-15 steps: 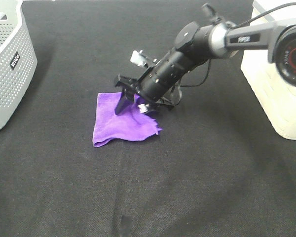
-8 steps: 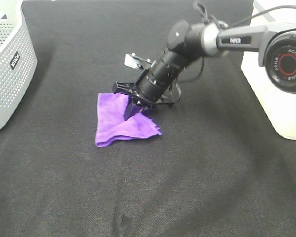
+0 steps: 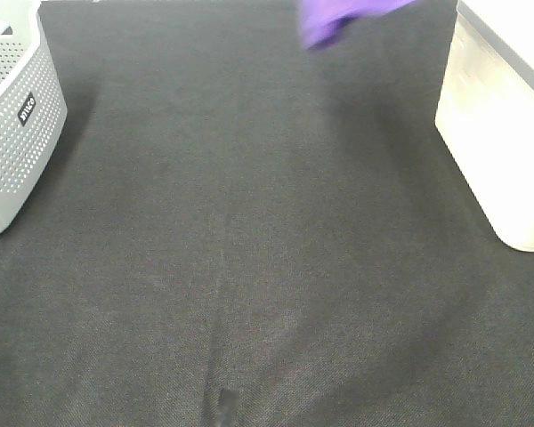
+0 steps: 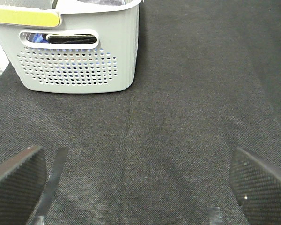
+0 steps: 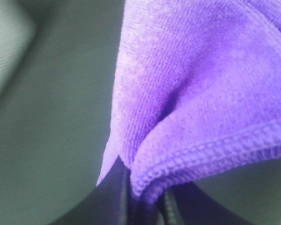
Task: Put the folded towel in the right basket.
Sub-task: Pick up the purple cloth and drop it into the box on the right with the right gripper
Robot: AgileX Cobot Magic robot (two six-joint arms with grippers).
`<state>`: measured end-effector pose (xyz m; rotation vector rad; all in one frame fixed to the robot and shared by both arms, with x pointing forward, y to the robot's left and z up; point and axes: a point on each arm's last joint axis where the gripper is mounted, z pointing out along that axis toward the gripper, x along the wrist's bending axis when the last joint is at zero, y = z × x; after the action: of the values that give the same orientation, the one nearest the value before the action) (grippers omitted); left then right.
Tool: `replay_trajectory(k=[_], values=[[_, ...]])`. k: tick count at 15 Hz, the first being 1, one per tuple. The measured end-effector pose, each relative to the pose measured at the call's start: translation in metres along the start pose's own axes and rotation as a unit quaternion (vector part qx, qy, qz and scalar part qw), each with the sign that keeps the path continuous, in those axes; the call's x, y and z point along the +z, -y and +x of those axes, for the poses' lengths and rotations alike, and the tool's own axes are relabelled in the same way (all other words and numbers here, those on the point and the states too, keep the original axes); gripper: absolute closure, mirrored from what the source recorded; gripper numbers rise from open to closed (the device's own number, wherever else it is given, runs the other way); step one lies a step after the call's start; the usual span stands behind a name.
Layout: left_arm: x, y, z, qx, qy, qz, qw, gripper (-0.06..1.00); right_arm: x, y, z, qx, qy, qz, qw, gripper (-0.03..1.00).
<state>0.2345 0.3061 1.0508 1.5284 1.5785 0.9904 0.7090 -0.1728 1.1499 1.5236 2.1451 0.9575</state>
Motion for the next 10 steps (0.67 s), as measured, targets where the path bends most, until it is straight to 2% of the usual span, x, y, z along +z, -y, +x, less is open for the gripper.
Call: replay_trajectory(k=[3,4,5,7,8,9,10], values=[[0.000,0.000,0.000,0.000,0.000,0.000,1.000,-0.04,-0.062,0.002,-0.103,0.060,0.121,-0.036,0.990,0.85],[0.000,0.000,0.000,0.000,0.000,0.000,1.000,-0.04,-0.077,0.008,-0.133,0.082,0.149,-0.042,0.985,0.85],[0.000,0.000,0.000,0.000,0.000,0.000,1.000,-0.04,-0.092,0.020,-0.172,0.114,0.183,-0.040,0.976,0.85],[0.000,0.000,0.000,0.000,0.000,0.000,1.000,-0.04,-0.090,0.040,-0.201,0.145,0.198,-0.012,0.969,0.85],[0.000,0.000,0.000,0.000,0.000,0.000,1.000,-0.04,-0.079,0.049,-0.208,0.156,0.196,0.011,0.968,0.78],[0.000,0.000,0.000,0.000,0.000,0.000,1.000,-0.04,-0.069,0.056,-0.212,0.164,0.194,0.029,0.967,0.61],[0.000,0.000,0.000,0.000,0.000,0.000,1.000,-0.04,-0.060,0.061,-0.215,0.167,0.193,0.043,0.966,0.37]])
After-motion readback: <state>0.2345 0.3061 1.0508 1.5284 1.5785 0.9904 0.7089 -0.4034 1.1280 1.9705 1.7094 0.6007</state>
